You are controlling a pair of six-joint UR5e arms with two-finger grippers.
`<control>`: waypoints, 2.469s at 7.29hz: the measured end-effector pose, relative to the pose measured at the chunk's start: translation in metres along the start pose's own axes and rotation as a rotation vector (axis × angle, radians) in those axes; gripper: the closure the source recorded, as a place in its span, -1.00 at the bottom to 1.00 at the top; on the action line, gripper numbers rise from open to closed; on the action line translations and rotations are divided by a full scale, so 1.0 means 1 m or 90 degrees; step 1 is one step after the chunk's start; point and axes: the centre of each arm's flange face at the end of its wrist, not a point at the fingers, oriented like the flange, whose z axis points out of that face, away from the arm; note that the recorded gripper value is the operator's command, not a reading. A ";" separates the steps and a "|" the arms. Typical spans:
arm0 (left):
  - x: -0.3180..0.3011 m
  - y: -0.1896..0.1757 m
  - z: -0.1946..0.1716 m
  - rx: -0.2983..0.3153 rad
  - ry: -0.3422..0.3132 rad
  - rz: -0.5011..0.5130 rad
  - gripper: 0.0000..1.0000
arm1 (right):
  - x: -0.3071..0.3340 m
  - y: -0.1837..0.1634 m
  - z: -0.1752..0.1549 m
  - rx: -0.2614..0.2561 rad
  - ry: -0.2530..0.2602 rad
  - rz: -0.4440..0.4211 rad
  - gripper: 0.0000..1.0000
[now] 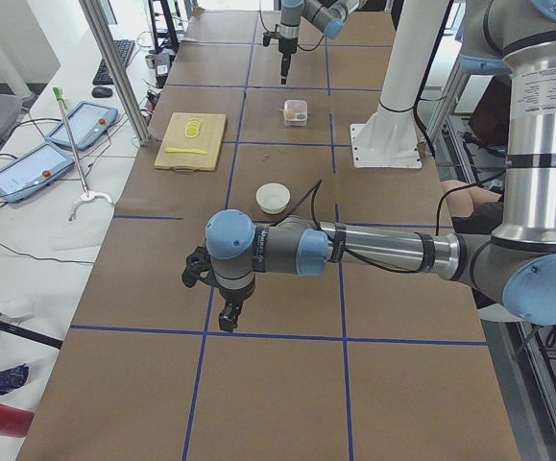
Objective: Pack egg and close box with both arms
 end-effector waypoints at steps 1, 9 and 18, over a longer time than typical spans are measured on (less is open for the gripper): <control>0.000 0.000 0.000 0.000 -0.001 0.001 -1.00 | 0.019 -0.020 -0.016 -0.006 0.014 -0.025 -1.00; -0.003 0.003 0.003 -0.004 -0.002 0.002 -1.00 | 0.419 -0.049 -0.097 -0.101 0.179 -0.192 -1.00; -0.011 0.003 0.013 -0.017 0.000 -0.009 -1.00 | 0.503 -0.023 -0.106 -0.098 0.163 -0.098 -1.00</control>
